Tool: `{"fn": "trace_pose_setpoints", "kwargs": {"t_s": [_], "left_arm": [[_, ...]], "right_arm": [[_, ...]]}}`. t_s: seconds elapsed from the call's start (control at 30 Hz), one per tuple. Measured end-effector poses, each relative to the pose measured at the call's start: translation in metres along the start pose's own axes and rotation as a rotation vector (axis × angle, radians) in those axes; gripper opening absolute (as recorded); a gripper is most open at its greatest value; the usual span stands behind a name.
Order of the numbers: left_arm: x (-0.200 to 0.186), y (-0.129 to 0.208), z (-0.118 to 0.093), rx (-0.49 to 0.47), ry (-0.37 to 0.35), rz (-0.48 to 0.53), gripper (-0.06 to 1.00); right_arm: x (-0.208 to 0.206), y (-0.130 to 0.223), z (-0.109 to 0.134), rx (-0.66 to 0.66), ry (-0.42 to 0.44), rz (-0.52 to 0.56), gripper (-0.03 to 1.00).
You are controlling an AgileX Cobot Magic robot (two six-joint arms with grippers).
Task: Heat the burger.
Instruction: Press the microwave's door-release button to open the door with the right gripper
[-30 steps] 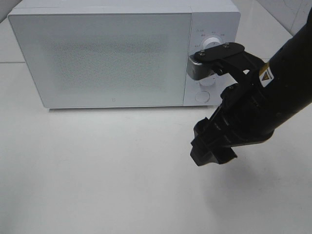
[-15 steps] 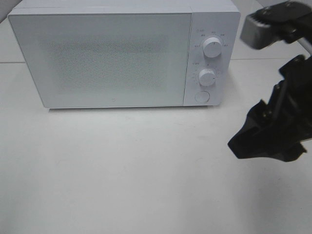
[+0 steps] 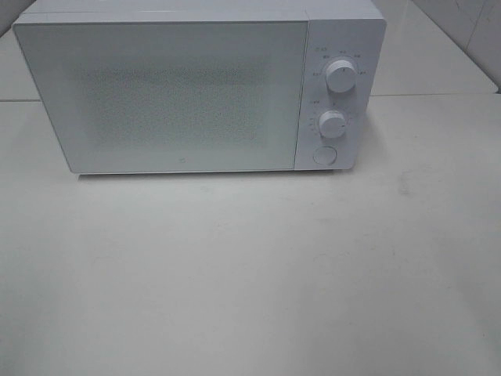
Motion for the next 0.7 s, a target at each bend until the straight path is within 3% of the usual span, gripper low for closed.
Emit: {"fn": "trace_pose_setpoints", "kwargs": {"t_s": [0.17,0.33,0.7], "left_arm": [[0.0,0.0,0.0,0.0,0.0,0.0,0.99],[0.0,0.0,0.0,0.0,0.0,0.0,0.99],[0.0,0.0,0.0,0.0,0.0,0.0,0.99]], "right_arm": [[-0.013,0.016,-0.008,0.034,0.045,-0.062,0.75],[-0.022,0.054,-0.019,0.094,0.129,-0.133,0.75],[-0.034,0.086,-0.028,0.129,0.241,-0.268,0.75]]}}
Point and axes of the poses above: a point on each arm's last joint axis where the gripper is mounted, x pointing out along that axis toward the gripper, z along the wrist's bending axis when the last joint is at zero, y = z × x, the point moved 10 cm from there along x, pointing out along that axis toward the gripper
